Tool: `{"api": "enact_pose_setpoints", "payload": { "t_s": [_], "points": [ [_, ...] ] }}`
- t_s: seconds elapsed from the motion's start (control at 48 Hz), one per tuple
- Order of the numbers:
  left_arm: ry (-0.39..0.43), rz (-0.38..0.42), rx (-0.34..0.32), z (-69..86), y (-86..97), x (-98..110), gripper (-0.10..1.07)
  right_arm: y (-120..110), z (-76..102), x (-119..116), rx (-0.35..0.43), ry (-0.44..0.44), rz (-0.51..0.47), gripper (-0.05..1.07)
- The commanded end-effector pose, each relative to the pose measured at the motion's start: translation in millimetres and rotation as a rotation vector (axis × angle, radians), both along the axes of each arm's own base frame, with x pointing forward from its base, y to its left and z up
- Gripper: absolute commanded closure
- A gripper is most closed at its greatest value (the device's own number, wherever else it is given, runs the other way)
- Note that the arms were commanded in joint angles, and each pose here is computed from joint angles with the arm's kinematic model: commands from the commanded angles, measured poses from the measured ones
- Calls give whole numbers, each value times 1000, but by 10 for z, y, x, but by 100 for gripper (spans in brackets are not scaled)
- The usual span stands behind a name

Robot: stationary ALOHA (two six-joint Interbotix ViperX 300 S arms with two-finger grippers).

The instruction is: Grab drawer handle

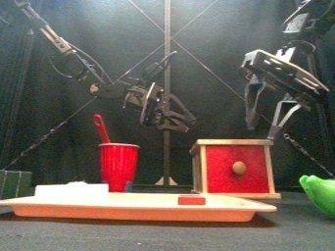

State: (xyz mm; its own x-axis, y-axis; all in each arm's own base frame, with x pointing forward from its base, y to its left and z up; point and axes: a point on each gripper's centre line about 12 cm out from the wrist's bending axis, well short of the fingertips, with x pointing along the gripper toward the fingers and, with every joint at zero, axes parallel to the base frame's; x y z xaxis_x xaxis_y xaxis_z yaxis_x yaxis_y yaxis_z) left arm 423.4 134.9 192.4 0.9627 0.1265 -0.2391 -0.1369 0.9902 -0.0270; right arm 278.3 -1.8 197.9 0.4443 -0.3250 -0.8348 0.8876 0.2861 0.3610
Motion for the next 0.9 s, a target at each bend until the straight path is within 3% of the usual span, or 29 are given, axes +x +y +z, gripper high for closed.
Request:
{"api": "enact_pose_setpoints", "payload": {
  "t_s": [0.0, 0.875],
  "points": [
    [-47, -6, 16, 153, 5, 34, 6, -18, 70, 51, 0, -21, -11, 18],
    [-51, -1, -5, 97, 14, 159, 6, -291, -331, 509, -63, 141, -109, 18]
  ]
}}
